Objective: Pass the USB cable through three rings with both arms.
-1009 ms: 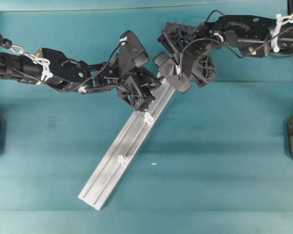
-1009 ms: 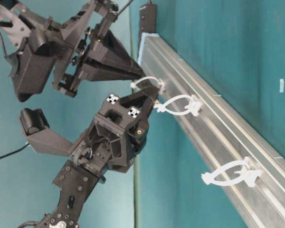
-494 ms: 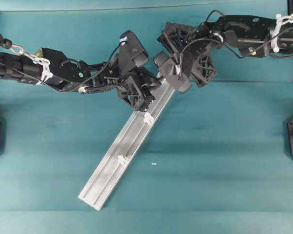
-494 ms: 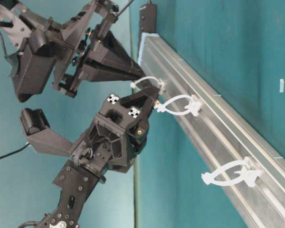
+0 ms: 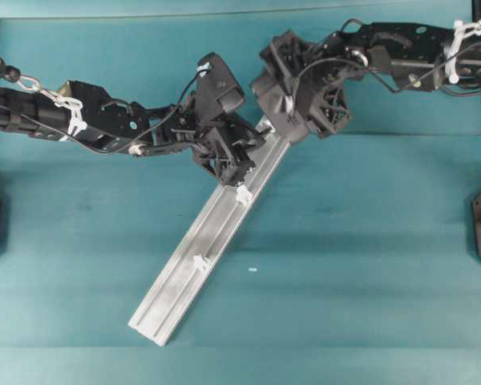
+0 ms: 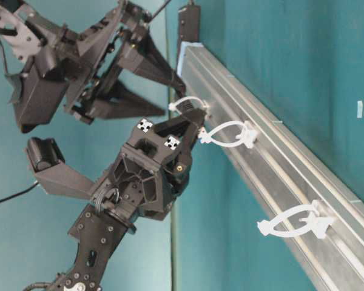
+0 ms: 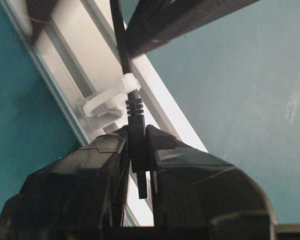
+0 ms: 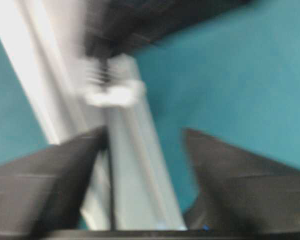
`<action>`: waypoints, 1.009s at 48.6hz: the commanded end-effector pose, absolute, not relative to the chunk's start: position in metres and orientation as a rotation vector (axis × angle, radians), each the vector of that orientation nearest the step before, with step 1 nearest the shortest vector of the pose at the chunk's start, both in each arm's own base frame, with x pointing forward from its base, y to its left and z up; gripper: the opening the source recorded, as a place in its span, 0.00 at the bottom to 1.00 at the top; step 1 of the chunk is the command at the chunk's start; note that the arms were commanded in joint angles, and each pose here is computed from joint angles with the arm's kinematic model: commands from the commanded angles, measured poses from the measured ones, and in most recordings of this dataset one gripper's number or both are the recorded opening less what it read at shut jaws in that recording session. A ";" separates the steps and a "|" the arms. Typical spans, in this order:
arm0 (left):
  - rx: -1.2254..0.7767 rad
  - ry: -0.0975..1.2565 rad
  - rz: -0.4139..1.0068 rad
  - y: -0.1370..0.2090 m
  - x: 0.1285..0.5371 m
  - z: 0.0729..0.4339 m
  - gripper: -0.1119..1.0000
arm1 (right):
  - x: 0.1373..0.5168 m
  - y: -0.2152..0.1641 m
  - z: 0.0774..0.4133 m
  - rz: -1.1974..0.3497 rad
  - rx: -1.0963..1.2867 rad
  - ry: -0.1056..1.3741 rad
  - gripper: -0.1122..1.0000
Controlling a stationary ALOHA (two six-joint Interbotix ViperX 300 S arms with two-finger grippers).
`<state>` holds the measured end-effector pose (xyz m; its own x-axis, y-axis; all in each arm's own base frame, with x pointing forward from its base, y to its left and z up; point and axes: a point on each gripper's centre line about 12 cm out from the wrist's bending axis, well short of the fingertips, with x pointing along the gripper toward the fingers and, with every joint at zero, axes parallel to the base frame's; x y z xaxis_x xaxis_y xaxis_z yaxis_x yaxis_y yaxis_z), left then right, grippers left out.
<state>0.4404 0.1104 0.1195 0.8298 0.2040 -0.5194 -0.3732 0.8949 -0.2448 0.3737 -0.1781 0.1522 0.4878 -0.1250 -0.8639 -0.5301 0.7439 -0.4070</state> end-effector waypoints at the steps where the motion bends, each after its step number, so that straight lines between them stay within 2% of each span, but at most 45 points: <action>1: -0.350 0.487 0.302 0.106 0.441 0.127 0.20 | 0.376 -0.180 0.155 0.229 -0.718 1.029 0.90; 25: -0.446 0.481 0.330 0.103 0.425 0.131 0.20 | 0.356 -0.171 0.157 0.216 -0.725 1.027 0.87; 39: -0.452 0.483 0.329 0.101 0.424 0.130 0.20 | 0.354 -0.150 0.181 0.212 -0.780 0.957 0.87; 49: -0.456 0.471 0.325 0.099 0.422 0.138 0.20 | 0.358 -0.130 0.181 0.243 -0.810 0.927 0.87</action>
<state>0.4199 0.1018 0.1216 0.8211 0.1951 -0.5363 -0.4184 0.8450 -0.3331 0.3545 -0.1363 0.1785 0.5836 -0.1485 -0.7983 -0.5163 0.6909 -0.5060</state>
